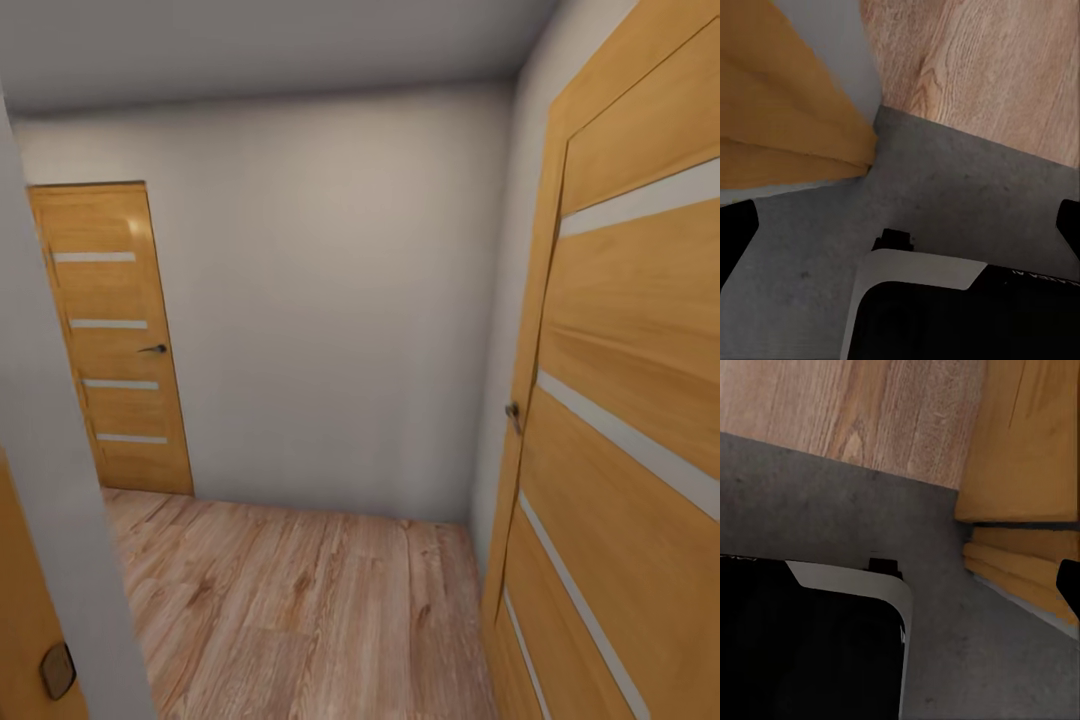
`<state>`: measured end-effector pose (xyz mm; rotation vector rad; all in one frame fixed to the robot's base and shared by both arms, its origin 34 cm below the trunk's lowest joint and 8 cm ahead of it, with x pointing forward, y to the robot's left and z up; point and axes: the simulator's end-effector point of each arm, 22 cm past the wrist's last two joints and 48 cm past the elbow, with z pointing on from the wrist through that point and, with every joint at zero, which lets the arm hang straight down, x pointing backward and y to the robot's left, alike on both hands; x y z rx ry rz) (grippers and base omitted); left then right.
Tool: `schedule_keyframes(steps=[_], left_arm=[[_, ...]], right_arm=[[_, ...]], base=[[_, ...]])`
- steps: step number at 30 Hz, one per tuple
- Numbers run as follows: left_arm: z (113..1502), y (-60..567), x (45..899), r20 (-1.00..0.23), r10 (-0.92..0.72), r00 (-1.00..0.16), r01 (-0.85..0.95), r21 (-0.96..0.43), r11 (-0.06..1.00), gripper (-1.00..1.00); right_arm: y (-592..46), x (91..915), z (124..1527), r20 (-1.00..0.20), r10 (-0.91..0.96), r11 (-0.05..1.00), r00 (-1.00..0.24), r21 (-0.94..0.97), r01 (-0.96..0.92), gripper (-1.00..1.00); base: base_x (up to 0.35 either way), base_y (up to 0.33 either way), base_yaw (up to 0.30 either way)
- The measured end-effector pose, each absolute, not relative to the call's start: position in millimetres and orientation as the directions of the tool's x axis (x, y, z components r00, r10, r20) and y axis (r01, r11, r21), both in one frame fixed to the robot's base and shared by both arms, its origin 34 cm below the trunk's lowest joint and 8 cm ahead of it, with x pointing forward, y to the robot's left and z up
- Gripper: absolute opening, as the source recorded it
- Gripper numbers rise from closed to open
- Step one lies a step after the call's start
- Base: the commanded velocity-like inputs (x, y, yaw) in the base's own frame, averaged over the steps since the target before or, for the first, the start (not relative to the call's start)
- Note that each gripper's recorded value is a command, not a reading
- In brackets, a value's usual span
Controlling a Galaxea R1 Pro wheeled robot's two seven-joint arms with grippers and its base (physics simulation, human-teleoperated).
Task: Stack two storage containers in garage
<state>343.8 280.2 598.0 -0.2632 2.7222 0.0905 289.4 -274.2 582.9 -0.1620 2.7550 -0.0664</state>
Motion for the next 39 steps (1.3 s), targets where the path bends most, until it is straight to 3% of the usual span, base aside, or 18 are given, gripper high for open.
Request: schedule_keyframes(steps=[6,32,39], left_arm=[[598.0,279.7,344.3,-0.399,-0.17,-0.901,-0.196,0.025,0.98,1.0],[598.0,279.3,344.5,-0.4,-0.17,-0.901,-0.196,0.025,0.98,1.0],[597.9,280.2,343.6,-0.397,-0.17,-0.902,-0.196,0.026,0.98,1.0]], right_arm=[[-274.2,289.5,582.8,-0.368,-0.122,0.992,-0.922,-0.068,-0.104,1.0],[-274.2,289.5,582.7,-0.368,-0.122,0.992,-0.922,-0.068,-0.104,1.0],[-274.2,289.5,583.0,-0.369,-0.122,0.992,-0.921,-0.068,-0.104,1.0]], base=[[0.191,0.0,0.0],[0.007,-0.054,0.0],[0.264,0.0,0.0]])
